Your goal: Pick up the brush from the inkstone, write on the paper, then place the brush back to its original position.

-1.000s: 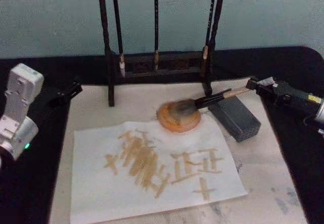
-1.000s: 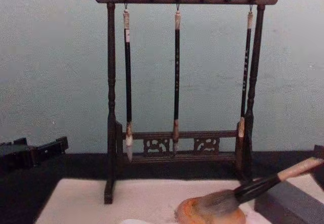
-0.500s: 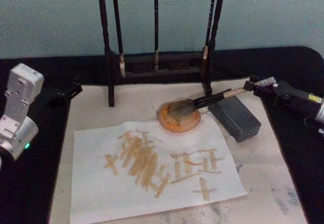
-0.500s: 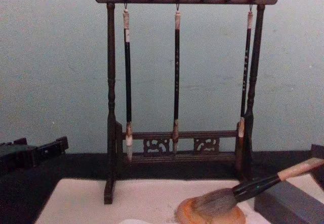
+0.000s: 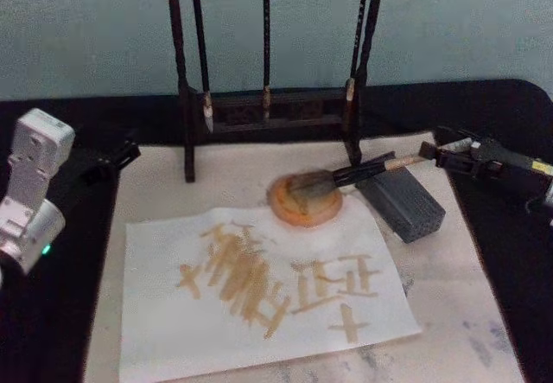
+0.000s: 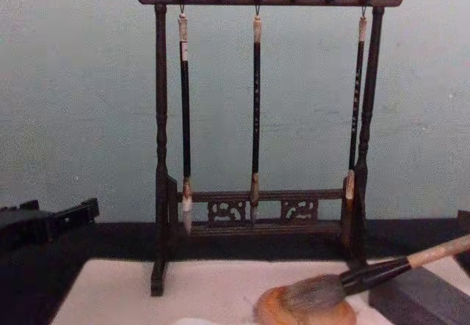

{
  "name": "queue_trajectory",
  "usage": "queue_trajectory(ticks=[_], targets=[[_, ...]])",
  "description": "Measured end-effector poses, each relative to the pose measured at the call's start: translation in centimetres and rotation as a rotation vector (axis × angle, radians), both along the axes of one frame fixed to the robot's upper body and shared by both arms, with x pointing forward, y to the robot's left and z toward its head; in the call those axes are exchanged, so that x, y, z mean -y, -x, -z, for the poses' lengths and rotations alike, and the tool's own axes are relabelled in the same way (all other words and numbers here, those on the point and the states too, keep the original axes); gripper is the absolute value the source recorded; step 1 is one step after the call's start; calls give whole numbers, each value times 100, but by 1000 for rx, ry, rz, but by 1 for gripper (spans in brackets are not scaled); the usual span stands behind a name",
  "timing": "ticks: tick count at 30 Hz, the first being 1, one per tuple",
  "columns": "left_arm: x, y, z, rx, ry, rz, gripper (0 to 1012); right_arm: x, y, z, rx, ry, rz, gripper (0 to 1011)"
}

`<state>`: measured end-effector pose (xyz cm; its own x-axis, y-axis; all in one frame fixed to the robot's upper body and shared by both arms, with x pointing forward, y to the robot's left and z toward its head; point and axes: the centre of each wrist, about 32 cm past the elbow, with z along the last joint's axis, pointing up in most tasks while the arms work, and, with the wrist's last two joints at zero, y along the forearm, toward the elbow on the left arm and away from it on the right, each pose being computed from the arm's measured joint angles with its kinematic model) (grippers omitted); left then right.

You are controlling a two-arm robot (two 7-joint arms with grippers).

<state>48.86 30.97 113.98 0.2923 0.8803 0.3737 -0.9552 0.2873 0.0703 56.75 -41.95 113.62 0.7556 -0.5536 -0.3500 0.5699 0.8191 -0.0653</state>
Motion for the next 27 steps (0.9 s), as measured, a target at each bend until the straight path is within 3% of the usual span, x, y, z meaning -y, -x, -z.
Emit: queue_trajectory(ticks=[3, 27], targets=[[0, 0, 0, 0, 0, 0, 1000, 10, 0, -27, 3, 17, 6, 1008], [0, 0, 0, 0, 0, 0, 1002, 168, 78, -79, 3, 71, 48, 1008]])
